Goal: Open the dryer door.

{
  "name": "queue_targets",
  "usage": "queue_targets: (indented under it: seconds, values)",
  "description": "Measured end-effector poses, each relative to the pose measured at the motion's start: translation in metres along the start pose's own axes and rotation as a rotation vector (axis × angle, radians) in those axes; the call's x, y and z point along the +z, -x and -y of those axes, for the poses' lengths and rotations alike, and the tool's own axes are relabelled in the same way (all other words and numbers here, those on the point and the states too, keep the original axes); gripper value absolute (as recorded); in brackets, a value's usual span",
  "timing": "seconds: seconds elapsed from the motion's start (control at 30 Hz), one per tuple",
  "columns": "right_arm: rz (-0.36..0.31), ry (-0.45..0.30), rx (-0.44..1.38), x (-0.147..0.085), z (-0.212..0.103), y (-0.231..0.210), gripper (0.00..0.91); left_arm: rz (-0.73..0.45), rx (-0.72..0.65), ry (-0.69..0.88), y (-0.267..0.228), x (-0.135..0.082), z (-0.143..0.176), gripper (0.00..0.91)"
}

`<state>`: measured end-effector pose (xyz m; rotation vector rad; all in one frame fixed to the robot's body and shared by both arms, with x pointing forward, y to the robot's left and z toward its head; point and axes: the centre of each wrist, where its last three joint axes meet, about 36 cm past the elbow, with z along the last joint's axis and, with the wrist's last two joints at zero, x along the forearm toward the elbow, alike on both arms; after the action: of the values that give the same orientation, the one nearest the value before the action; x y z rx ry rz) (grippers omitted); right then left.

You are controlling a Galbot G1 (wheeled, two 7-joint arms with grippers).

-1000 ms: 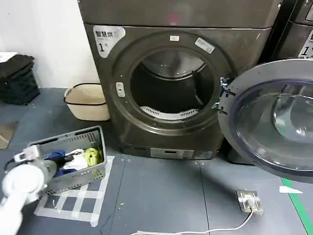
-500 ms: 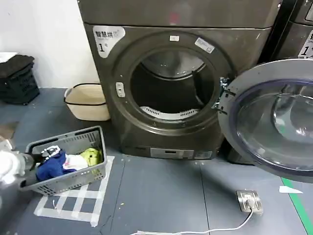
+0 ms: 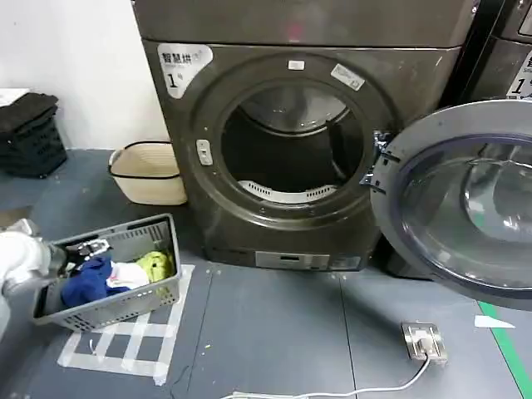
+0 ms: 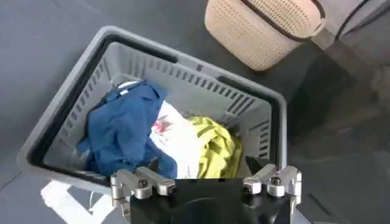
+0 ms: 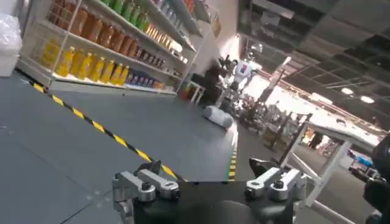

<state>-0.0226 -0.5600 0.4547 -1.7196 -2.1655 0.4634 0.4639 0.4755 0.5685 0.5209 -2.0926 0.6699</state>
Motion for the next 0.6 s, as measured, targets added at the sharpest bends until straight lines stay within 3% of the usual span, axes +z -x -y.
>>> queue_targets:
  seconds: [0.6]
  values:
    - [-0.01,0.001,-0.001,0.007,0.0,-0.003,0.907,-0.009,0.028,-0.01,-0.005,-0.044,0.027,0.907]
